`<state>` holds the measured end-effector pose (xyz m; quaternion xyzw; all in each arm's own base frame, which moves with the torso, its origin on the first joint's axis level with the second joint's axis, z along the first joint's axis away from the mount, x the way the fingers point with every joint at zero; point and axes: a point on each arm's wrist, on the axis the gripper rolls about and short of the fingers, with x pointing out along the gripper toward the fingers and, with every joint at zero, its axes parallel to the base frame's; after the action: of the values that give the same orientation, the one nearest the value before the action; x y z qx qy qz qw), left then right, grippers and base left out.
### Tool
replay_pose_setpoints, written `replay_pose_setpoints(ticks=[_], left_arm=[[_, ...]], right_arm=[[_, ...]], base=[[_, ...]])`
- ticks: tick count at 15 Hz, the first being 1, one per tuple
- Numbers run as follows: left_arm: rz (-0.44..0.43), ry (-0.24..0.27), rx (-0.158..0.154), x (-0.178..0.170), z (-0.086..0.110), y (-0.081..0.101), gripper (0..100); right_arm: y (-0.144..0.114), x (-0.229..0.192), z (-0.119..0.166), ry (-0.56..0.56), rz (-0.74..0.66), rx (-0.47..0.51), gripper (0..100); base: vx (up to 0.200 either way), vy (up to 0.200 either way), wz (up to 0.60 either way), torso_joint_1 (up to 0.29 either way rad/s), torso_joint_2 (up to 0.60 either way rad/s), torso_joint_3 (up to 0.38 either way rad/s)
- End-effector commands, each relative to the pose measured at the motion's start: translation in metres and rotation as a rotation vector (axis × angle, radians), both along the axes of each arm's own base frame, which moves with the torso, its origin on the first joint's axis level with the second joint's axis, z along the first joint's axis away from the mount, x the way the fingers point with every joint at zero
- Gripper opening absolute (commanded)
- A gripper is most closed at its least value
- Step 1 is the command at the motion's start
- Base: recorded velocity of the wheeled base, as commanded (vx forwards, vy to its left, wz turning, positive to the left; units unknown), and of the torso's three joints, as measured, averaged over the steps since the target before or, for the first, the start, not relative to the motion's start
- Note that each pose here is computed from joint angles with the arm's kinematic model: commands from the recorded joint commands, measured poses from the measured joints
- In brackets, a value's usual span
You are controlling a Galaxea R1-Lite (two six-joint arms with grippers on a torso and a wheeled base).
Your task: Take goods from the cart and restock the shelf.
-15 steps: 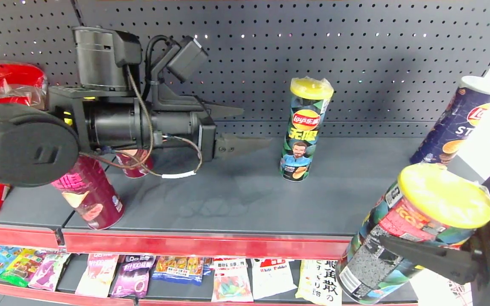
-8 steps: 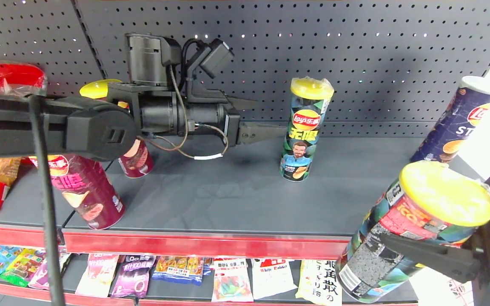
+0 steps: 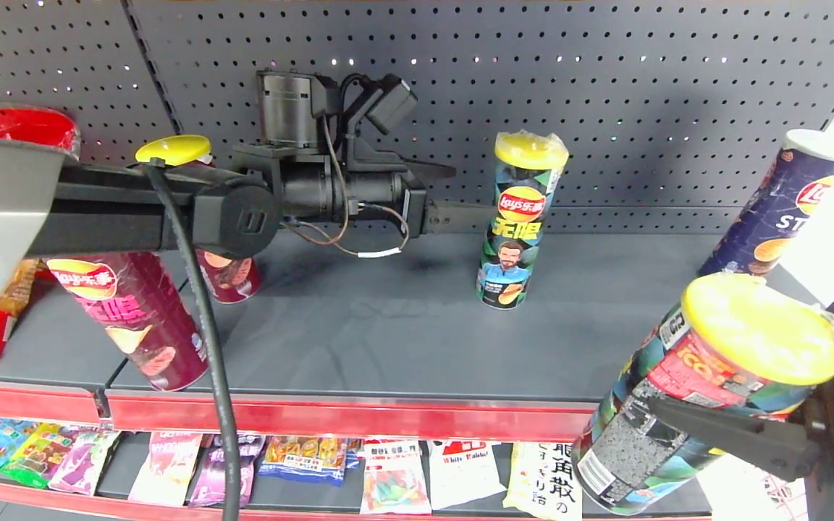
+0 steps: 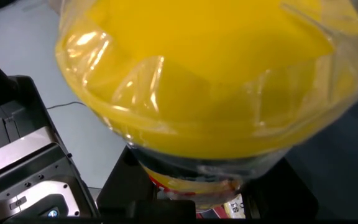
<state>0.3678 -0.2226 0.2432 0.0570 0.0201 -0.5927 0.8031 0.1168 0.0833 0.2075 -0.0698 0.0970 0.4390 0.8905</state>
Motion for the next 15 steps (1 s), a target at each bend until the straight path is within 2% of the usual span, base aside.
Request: replay_pose_setpoints(ticks=[1, 5, 9, 15], left_arm=[[-0.008, 0.008, 0.003, 0.006, -0.007, -0.005, 100], [-0.043, -0.004, -0.007, 0.008, -0.005, -0.014, 100], [-0.062, 0.003, -0.004, 0.011, -0.012, -0.025, 100], [-0.091, -0.028, -0.023, 0.021, -0.015, -0.045, 100]], right_arm=[[0.000, 0.000, 0.000, 0.001, 0.001, -0.001, 0], [0.000, 0.000, -0.001, 0.002, 0.001, -0.002, 0], [0.000, 0.000, -0.001, 0.002, 0.001, -0.002, 0], [0.000, 0.000, 0.000, -0.002, 0.001, 0.001, 0]], base=[[0.000, 0.000, 0.00, 0.000, 0.00, 0.000], [0.000, 0.000, 0.00, 0.000, 0.00, 0.000], [0.000, 0.000, 0.00, 0.000, 0.00, 0.000], [0.000, 0.000, 0.00, 0.000, 0.00, 0.000]])
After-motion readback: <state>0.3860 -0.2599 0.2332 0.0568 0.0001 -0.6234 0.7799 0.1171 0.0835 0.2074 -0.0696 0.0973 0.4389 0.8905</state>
